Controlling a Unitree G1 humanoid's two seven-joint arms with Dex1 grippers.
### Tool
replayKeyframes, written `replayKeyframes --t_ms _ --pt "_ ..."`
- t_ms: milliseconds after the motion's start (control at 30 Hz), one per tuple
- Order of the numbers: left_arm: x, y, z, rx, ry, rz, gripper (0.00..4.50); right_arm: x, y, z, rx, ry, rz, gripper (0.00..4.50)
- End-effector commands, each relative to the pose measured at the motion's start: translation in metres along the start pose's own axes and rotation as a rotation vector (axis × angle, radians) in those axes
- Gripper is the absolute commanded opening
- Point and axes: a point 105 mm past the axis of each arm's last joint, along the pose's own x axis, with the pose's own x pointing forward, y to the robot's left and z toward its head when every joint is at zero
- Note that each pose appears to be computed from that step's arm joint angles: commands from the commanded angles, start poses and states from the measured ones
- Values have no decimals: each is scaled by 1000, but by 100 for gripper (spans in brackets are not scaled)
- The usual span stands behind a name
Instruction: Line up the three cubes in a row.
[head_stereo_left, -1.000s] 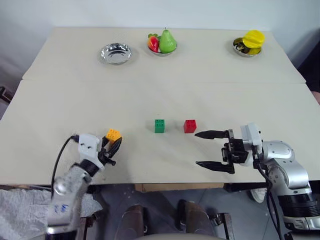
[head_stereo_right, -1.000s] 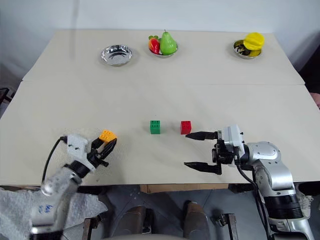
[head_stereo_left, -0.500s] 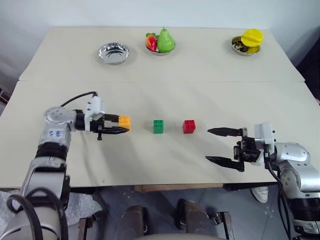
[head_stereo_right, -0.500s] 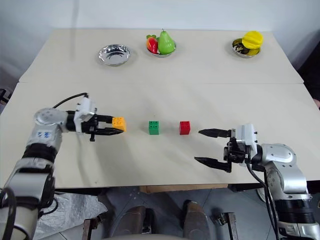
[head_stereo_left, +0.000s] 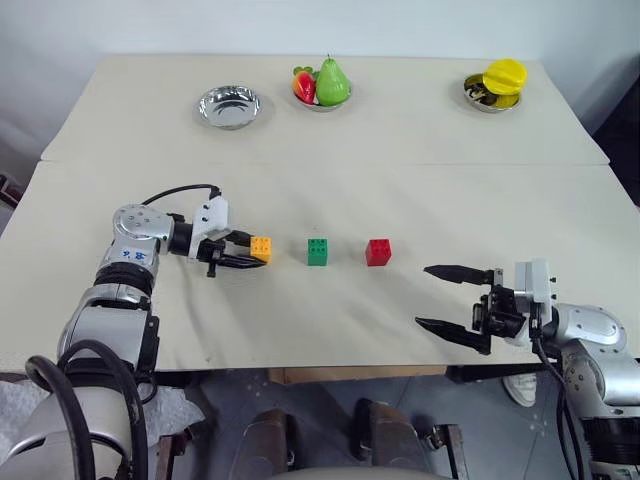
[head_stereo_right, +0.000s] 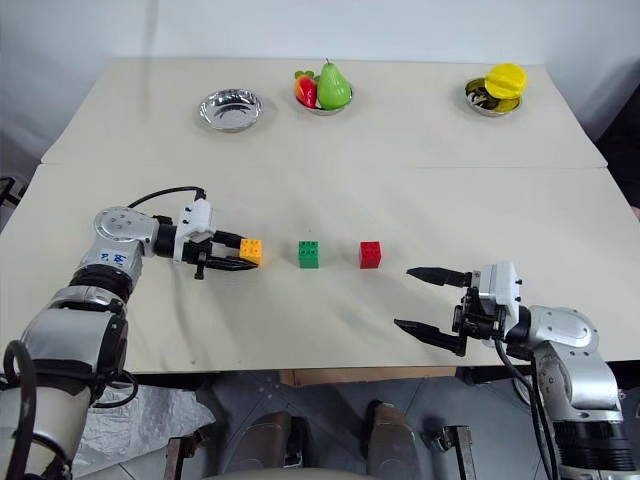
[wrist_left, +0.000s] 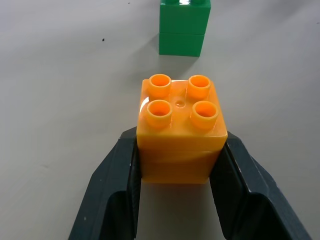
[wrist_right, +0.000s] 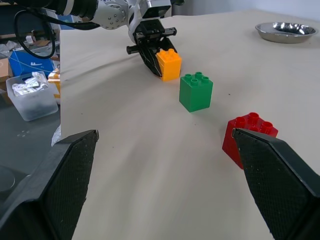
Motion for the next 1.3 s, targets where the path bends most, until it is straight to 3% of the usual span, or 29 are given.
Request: replayKeyframes --t_ms 33,167,400,533,733,867,1100,1300 --pt "4 6 2 9 16 36 151 2 -2 8 -35 -37 -9 450" --pt "7 5 2 -13 15 19 151 4 -1 7 -36 -39 -4 450" --pt "-5 10 4 -1 -12 79 371 8 -1 9 -38 -42 14 450" --pt "-21 8 4 2 -53 89 371 11 -1 10 -40 -45 27 450" --pt "-79 -11 -2 31 -141 165 371 8 -4 17 -46 -72 18 450" --pt "-118 -35 -6 -21 -207 311 371 -1 -14 37 -23 -159 -40 450" --pt "-129 -77 13 -96 -300 447 371 -13 -11 28 -53 -67 20 450" --pt "-139 -83 -11 -131 -214 567 371 -18 -20 12 -63 -19 58 450"
